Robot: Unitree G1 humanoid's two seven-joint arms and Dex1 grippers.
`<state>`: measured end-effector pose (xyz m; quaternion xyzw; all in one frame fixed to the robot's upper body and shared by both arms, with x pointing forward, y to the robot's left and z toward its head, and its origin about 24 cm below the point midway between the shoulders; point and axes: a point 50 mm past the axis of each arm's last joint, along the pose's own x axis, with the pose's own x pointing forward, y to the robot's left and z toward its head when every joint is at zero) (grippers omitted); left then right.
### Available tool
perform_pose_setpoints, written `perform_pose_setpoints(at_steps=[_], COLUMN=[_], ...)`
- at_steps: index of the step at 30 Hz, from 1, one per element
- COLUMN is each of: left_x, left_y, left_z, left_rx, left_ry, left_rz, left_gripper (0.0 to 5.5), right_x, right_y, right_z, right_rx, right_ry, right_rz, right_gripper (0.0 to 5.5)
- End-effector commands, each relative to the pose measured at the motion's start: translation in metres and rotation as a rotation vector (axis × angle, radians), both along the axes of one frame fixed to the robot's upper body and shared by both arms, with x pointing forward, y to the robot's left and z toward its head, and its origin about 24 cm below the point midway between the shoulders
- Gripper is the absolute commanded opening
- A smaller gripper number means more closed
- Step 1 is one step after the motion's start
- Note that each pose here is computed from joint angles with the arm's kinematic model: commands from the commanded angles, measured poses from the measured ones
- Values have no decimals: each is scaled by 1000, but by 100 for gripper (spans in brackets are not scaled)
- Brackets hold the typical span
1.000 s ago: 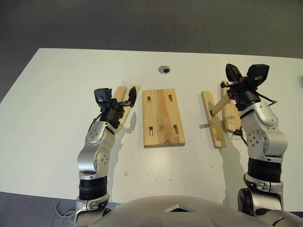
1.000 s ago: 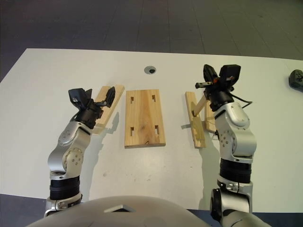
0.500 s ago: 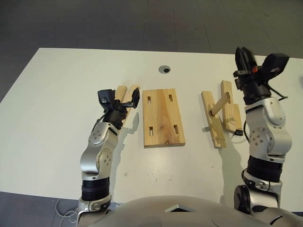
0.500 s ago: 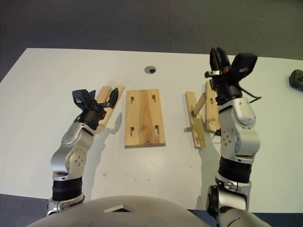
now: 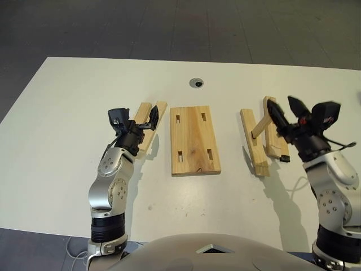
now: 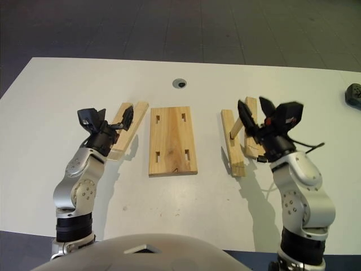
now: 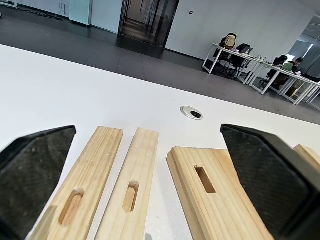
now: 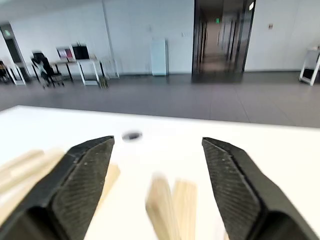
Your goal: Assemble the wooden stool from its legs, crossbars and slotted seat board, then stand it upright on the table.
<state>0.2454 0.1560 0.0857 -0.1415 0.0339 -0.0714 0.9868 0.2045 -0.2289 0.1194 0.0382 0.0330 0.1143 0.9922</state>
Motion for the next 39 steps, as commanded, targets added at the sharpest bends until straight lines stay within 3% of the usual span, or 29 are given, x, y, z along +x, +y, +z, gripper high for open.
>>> perform_pose_setpoints(at_steps=[1,10,18,39], left_x=[-1,-1,1,4], left_y=[2,2,1,2], left_z=[-2,-3,-1,1], left_rx=[6,18,29,35], left_ry=[19,23,18,21], left_rz=[-6,-2,2,13], left_gripper=[540,540,540,540], right_x=[-9,-19,-28,-10], right_y=[2,6,4,10], right_z=[-25,-55,-77,-71], right_rx=[-91,-167,-227,-284], right_ry=[176,394,567,486], right_rz=[30,101,112,56], right_gripper=[399,537,537,208])
